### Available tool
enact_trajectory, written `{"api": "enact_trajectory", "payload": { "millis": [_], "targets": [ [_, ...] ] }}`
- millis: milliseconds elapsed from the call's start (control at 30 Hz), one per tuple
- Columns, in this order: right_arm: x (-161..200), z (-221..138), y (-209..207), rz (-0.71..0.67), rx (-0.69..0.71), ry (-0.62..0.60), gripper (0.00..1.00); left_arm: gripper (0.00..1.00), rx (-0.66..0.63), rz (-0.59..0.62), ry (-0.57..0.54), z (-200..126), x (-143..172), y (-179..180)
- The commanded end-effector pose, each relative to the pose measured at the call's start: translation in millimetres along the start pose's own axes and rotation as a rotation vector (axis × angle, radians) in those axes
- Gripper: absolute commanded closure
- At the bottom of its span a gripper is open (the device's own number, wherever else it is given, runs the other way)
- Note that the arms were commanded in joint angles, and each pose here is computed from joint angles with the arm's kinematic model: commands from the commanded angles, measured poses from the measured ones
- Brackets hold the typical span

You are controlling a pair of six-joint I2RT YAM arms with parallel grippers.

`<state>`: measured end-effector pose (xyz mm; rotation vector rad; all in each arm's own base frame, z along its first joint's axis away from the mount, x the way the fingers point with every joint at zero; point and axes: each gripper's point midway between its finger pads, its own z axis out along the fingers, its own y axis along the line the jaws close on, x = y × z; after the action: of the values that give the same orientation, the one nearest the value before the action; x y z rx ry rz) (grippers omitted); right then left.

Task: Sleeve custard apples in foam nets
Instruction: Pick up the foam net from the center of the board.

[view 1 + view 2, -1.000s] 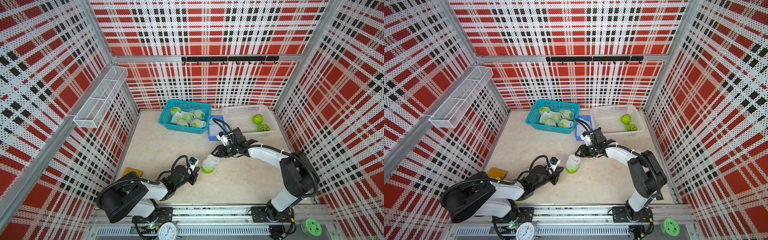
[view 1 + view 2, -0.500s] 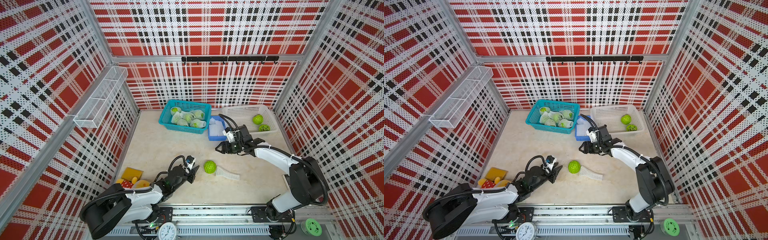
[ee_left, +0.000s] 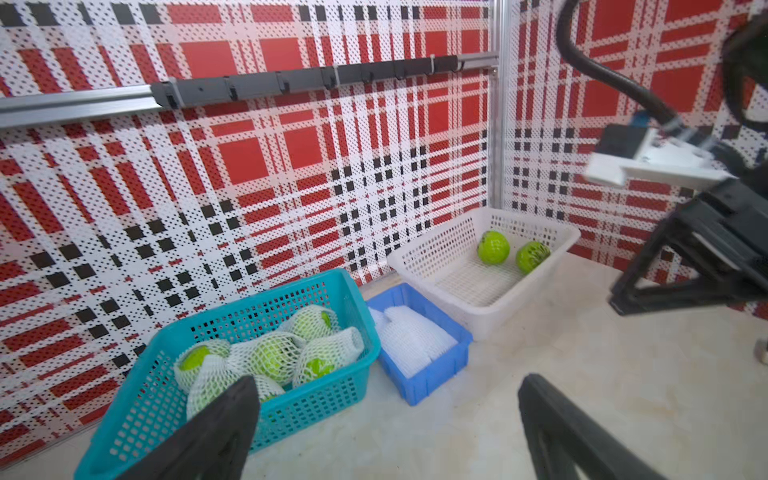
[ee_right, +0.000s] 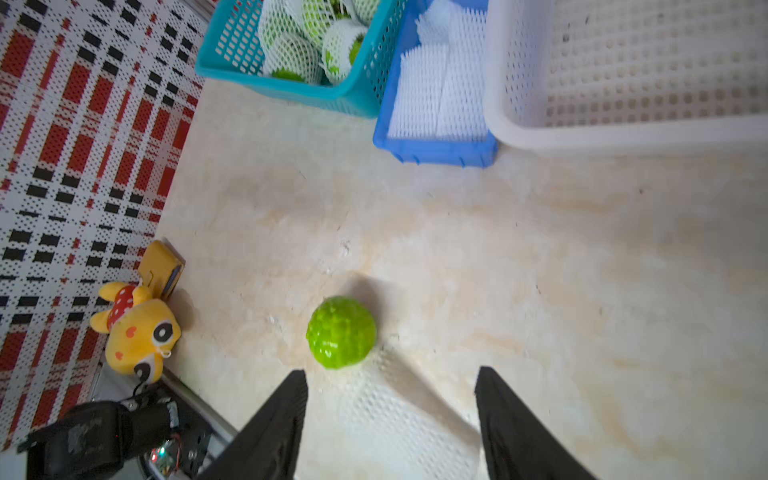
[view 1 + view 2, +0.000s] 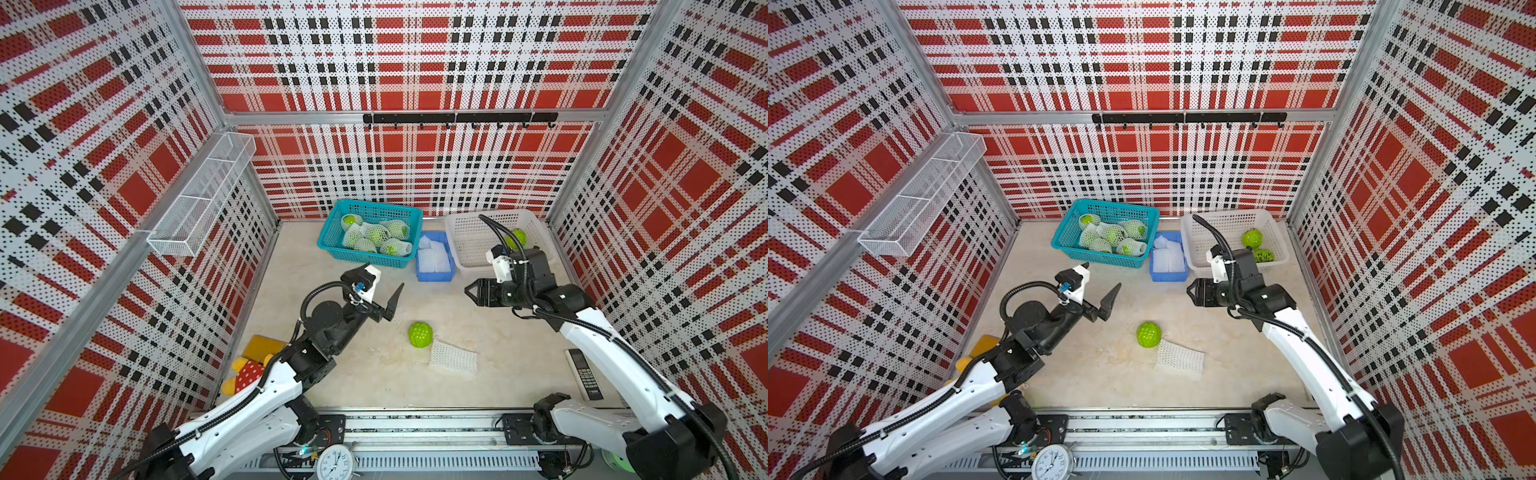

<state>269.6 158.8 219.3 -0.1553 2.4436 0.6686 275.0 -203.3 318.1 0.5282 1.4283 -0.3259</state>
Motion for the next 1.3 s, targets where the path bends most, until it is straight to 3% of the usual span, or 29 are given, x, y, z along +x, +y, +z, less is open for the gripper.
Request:
{"api": "enact_trajectory", "payload": {
  "millis": [0,167,333,533,700,1000,1133,1267],
  "targets": [
    [73,-15,-17,0.135,0.043,0.204,0.32,0.00,0.098,0.039,0.030,0,9,-10],
    [129,-34,-19,0.297,0.008,0.265,0.32,0.00,0.127,-0.018,0.030,1,5,-14],
    [168,-12,-22,0.417,-0.075,0.310,0.33,0.00,0.177,-0.117,0.101,2,29,-26],
    [170,25,-22,0.432,-0.138,0.332,0.33,0.00,0.216,-0.174,0.163,6,49,-40],
    [179,49,-31,0.407,-0.112,0.393,0.32,0.00,0.209,-0.163,0.177,8,53,-41],
    [180,72,-36,0.376,-0.136,0.377,0.35,0.00,0.199,-0.161,0.196,9,61,-41],
    [179,78,-34,0.377,-0.164,0.365,0.41,0.00,0.201,-0.168,0.203,10,62,-42],
    [169,74,-31,0.346,-0.176,0.327,0.56,0.00,0.202,-0.174,0.215,11,66,-44]
  ]
}}
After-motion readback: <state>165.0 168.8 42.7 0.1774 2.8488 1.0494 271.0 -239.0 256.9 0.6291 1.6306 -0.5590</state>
